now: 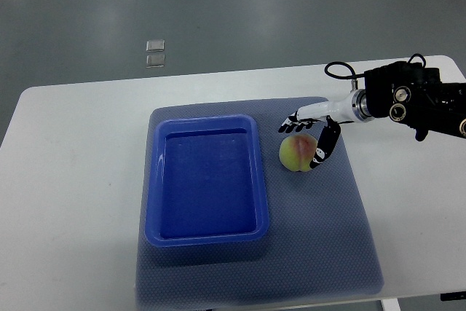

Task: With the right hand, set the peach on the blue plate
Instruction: 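Close the right hand fingers around the peach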

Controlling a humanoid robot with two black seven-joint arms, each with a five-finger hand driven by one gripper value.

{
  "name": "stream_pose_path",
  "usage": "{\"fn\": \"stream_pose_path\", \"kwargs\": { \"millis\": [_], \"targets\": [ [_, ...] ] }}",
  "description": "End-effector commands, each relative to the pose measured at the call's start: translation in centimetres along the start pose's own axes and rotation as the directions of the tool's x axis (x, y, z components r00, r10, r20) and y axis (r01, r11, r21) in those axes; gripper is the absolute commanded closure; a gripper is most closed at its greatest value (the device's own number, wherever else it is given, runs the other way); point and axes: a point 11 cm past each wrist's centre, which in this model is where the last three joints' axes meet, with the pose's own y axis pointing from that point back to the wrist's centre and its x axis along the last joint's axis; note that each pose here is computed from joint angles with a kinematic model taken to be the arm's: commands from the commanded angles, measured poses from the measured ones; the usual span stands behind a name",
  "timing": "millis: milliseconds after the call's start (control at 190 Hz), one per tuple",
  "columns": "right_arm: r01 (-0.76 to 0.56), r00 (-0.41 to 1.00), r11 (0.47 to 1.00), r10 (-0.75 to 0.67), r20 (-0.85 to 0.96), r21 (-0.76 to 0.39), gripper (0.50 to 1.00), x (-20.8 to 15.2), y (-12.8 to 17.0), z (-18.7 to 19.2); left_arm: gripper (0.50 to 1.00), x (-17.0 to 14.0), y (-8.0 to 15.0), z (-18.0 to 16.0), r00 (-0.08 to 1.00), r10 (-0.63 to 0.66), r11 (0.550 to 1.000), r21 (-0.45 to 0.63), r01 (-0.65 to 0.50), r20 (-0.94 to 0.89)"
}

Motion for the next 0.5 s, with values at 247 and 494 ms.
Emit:
{"fn": "stream_pose_path", "kwargs": {
  "millis": [247,494],
  "targets": [
    [-0.031,0.999,0.999,0.031,-0.018,0.005,0.65,-1.1,-1.0,0.6,0.5,0.1,0.0,0.0,1.0,0.002,1.0,0.0,-0.002,-0.002],
    [-0.029,0.999,1.0,0.029,-0.017,0.008,0.799,-1.8,-1.4,0.8,0.5,0.1,0.0,0.0,1.0,0.005,1.0,0.0,-0.005,-0.002]
  ]
}}
